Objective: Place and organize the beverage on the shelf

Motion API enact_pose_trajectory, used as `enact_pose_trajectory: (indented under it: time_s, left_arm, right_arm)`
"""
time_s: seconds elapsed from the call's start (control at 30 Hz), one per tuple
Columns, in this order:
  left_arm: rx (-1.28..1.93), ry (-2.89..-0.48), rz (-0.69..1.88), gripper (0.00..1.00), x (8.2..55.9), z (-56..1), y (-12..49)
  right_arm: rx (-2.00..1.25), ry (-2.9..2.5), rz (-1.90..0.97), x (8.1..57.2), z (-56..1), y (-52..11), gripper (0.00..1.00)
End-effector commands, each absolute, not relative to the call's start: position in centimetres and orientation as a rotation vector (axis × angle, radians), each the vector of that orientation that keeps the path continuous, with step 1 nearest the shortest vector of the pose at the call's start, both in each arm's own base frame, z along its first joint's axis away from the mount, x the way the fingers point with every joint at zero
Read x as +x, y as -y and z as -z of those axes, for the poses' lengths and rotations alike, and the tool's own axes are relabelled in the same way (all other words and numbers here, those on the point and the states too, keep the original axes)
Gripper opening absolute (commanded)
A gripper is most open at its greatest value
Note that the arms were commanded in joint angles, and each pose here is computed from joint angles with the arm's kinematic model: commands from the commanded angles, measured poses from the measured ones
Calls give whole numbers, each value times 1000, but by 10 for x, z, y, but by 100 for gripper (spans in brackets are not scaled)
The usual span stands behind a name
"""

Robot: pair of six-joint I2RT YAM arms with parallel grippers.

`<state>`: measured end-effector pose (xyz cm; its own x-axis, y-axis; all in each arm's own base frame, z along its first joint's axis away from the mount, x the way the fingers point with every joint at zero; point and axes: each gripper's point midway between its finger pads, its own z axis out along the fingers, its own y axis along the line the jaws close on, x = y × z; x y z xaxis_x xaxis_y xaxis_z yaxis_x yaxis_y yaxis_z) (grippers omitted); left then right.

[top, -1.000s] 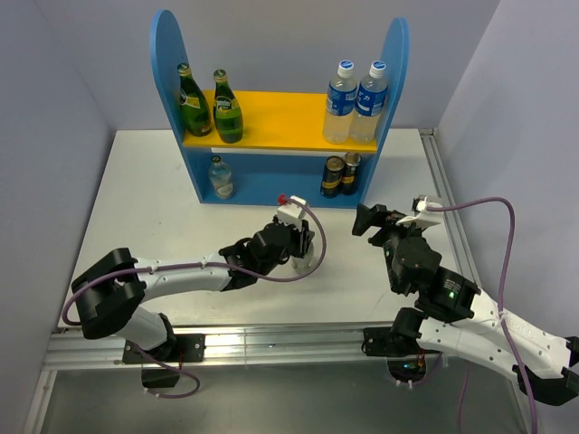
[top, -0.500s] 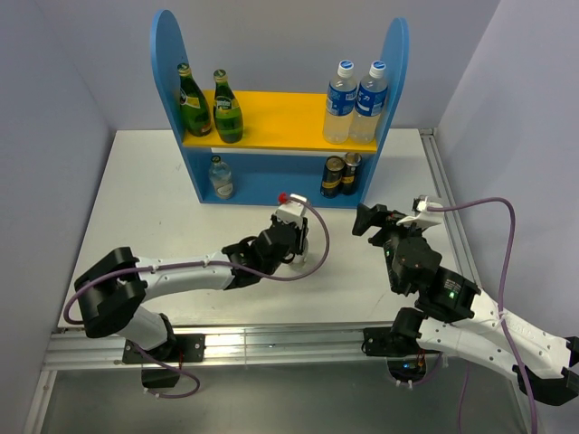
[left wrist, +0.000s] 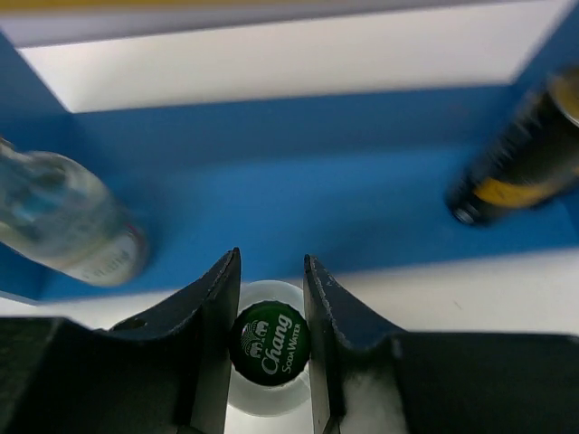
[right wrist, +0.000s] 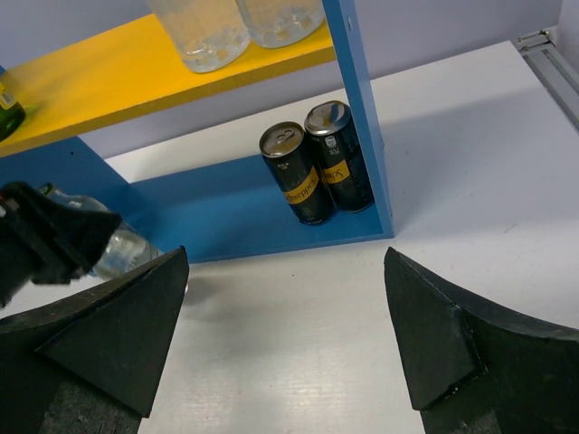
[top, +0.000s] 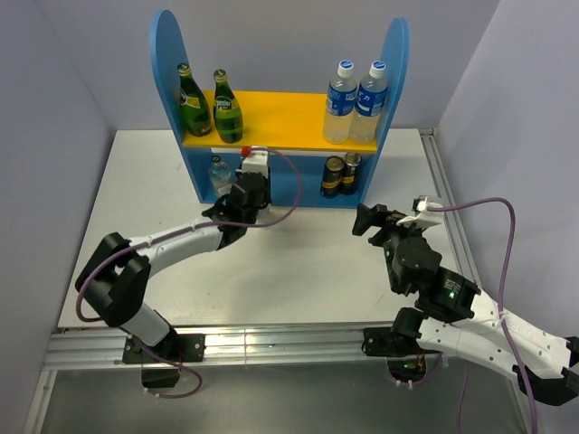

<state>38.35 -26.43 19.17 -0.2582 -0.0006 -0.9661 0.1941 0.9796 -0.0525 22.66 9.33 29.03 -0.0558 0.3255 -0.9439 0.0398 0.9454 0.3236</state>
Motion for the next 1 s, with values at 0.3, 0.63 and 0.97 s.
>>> enact_pose_trajectory:
  time_s: [0.3,0.63,0.97]
  left_arm:
    - [-115,-1548,151,0,489,-260,209]
    - [-181,-1503,104,0,513,-255,194]
    - [-298,-1444,23,0,507,-246,168]
  right_arm:
    - [296,-1618,-212,232,-287,-97,95]
    - [288,-1629,-191,236,-283,-99,95]
    - [282,-1638,-189,236,-280,-100,95]
